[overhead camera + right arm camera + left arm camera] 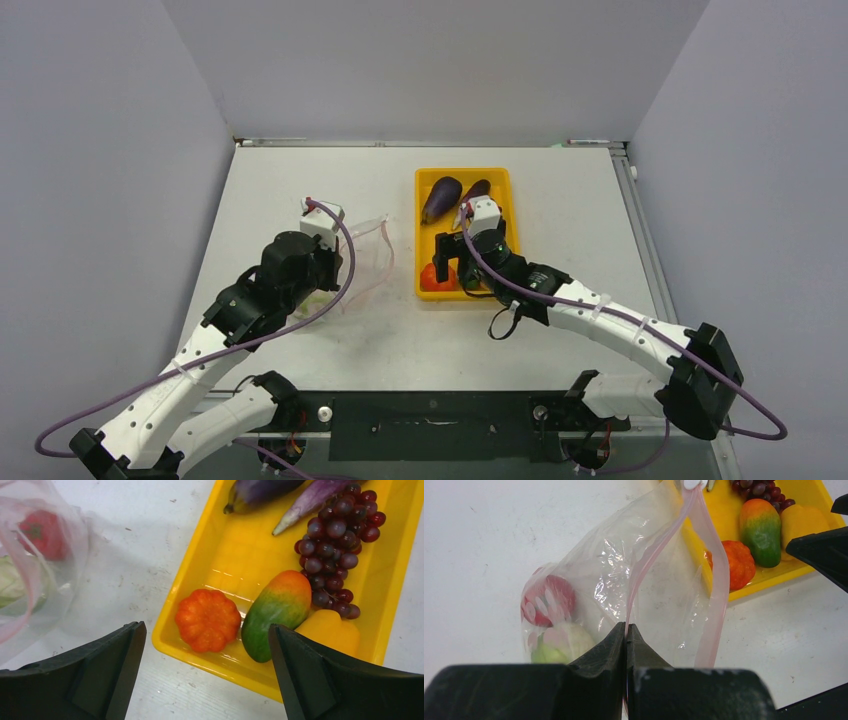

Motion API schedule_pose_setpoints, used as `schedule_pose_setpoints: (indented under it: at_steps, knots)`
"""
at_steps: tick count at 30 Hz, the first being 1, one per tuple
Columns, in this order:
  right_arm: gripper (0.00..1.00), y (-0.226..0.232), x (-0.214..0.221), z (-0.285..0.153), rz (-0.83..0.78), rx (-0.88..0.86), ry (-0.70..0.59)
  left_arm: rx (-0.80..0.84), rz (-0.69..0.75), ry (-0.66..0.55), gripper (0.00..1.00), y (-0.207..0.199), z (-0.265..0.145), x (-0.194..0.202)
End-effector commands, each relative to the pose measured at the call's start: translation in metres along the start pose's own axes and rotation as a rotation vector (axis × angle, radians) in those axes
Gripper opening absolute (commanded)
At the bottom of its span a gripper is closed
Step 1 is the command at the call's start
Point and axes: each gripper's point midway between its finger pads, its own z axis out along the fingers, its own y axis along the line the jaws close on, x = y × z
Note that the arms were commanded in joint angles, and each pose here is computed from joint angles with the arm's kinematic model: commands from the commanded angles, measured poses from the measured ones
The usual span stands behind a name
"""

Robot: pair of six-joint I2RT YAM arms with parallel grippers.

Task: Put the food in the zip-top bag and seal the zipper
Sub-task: Pick up the fake fruit from the bin.

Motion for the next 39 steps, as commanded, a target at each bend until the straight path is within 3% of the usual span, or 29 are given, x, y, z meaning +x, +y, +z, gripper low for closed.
schedule_pose_setpoints:
  at_steps: [1, 5, 8, 17, 39]
  knots:
    - [0.98, -0.006, 0.002, 0.001, 0.008, -0.001, 0.0, 0.012, -0.016, -0.068, 0.0, -0.001, -0.002, -0.016]
    - [1.0, -0.005, 0.014, 0.012, 0.01, -0.037, 0.045, 0.01, -0.014, -0.064, 0.0, -0.001, -0.001, -0.016]
    - [0.93, 0.0, 0.023, 0.02, 0.008, -0.085, 0.082, 0.009, -0.014, -0.062, 0.0, -0.001, 0.0, -0.015]
    - [0.9, 0.002, 0.04, 0.046, 0.018, -0.152, 0.157, 0.009, -0.014, -0.059, 0.0, -0.001, 0.0, -0.015]
    - [0.9, 0.002, 0.069, 0.088, 0.039, -0.193, 0.243, 0.005, -0.01, -0.05, 0.0, -0.001, 0.002, -0.012]
